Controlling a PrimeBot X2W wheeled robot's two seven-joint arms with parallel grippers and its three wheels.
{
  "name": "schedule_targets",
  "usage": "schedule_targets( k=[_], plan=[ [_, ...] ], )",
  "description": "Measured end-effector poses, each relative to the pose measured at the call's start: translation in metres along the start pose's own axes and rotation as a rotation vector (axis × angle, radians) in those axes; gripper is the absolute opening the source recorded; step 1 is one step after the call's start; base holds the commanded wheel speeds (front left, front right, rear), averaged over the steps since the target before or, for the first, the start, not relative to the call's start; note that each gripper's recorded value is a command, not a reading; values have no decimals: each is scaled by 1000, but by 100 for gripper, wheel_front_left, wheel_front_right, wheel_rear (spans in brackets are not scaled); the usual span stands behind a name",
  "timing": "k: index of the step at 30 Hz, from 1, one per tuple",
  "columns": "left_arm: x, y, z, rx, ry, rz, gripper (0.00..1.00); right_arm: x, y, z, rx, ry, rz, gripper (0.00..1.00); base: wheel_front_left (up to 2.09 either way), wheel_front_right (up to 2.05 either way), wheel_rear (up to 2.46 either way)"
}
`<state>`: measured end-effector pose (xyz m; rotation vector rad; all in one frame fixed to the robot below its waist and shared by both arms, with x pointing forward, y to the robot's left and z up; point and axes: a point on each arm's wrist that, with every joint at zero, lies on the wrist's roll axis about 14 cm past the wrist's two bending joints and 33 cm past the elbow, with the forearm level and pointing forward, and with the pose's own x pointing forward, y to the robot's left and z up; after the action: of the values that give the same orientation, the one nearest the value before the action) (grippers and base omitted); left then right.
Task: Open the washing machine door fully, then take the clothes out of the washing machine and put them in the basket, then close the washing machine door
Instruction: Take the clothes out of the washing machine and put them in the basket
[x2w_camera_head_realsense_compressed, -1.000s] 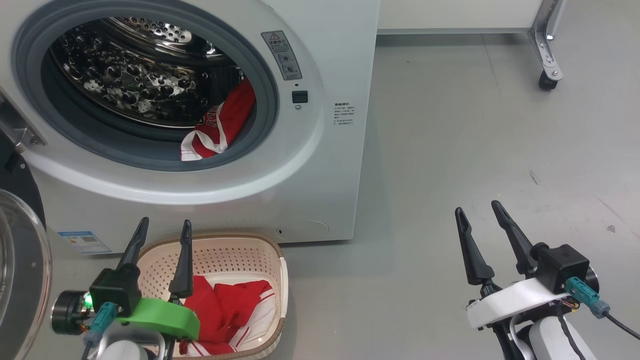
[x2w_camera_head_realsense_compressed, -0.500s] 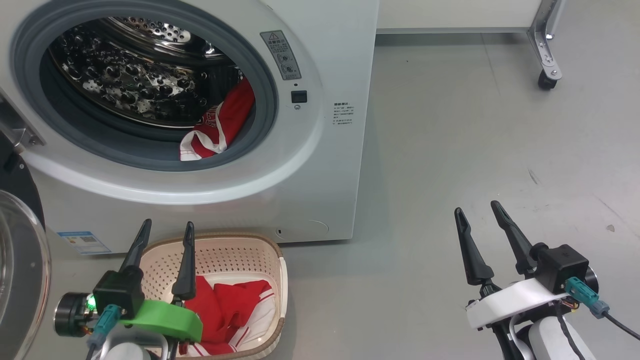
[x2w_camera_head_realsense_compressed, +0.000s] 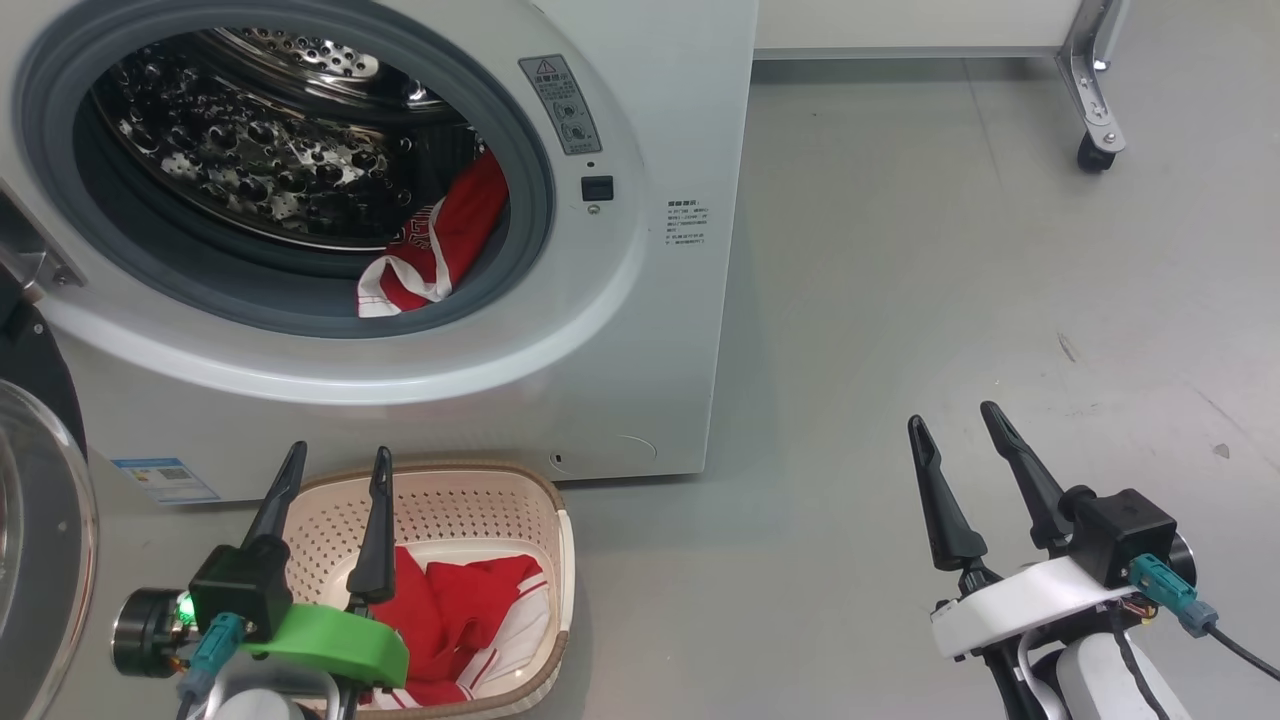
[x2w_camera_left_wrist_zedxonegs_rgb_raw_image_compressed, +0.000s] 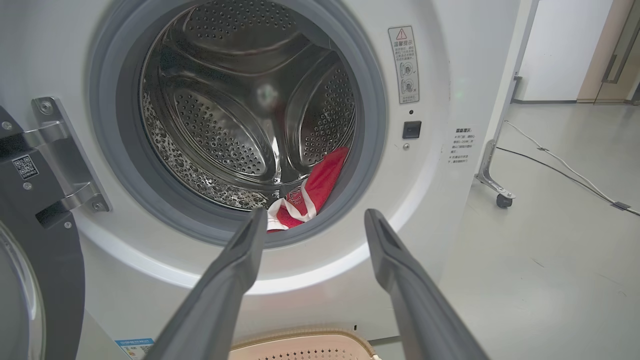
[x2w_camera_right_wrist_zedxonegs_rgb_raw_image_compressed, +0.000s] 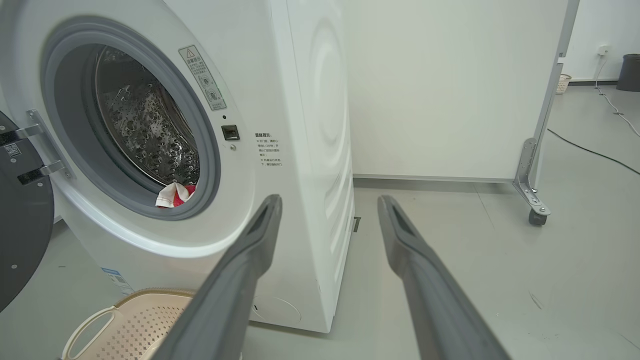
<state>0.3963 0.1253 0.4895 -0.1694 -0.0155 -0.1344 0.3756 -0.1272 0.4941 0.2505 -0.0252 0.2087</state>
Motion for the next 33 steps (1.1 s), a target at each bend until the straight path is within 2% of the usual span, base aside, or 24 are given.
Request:
schedule_targets(
  k=[11, 23, 33],
  plan=[
    [3, 1, -4, -3, 9, 6, 100, 3, 2, -6, 6, 16, 8, 100, 0, 0, 0],
    [19, 27, -29, 26, 70, 55, 100, 5, -6, -33, 26, 94, -15, 100, 0, 0, 0],
    [86, 41, -29, 21, 61, 46, 100, 12, -27, -57, 30, 158, -71, 100, 0, 0, 0]
  ],
)
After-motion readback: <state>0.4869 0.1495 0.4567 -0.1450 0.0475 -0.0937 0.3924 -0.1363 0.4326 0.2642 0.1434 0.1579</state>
